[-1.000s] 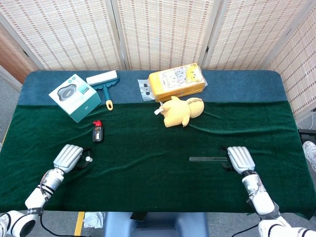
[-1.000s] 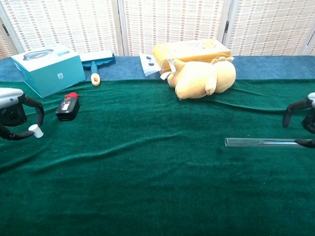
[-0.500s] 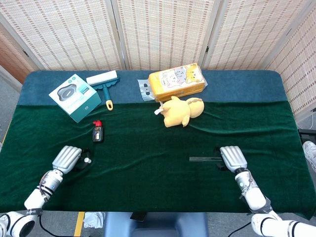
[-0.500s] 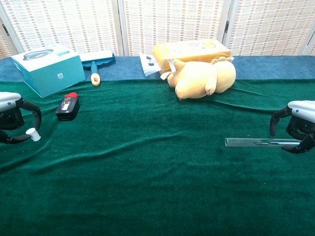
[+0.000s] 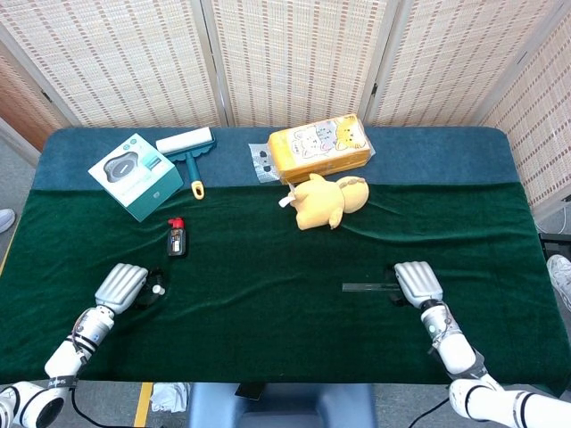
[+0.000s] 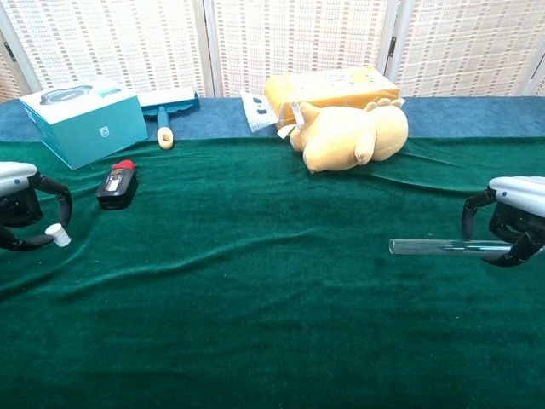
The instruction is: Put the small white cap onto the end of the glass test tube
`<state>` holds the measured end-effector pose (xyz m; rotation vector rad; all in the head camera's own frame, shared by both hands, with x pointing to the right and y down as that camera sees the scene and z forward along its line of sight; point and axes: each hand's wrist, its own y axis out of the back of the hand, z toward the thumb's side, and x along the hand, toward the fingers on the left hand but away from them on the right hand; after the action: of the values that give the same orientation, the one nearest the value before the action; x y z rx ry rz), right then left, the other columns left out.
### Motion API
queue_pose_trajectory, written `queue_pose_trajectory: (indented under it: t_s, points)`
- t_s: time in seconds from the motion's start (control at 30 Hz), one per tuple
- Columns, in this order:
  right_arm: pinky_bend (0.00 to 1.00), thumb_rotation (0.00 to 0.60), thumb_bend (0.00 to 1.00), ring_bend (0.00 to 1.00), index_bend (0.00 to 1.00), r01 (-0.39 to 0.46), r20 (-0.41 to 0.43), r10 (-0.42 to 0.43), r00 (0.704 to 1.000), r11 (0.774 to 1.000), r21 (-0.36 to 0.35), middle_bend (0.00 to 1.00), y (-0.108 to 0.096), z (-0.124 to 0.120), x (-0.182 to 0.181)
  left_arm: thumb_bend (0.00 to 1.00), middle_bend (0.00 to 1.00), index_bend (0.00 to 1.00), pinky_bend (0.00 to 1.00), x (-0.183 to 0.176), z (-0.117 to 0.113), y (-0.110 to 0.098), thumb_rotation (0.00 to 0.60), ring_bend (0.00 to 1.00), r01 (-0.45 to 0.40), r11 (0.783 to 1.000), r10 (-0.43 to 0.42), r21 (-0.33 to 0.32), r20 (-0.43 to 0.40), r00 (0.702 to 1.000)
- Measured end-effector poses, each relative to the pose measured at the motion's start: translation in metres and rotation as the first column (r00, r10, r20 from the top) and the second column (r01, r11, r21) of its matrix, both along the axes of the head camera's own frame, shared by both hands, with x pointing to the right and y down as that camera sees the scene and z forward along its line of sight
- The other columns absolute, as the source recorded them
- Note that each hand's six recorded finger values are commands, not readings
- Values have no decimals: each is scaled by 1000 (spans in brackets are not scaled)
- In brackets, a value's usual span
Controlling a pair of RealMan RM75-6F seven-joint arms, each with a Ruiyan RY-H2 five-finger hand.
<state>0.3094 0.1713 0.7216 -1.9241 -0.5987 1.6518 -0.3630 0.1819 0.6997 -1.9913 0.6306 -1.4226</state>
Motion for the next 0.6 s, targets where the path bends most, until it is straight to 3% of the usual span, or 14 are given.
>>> queue_pose_trajectory:
  t_s: [0.6]
  points:
    - [1000, 600, 346, 935, 466, 4, -3, -4, 1000, 1000, -4, 896, -3, 5, -7, 463, 1000, 582, 854, -3, 0, 0, 600, 917, 3, 1000, -3, -2, 3, 1000]
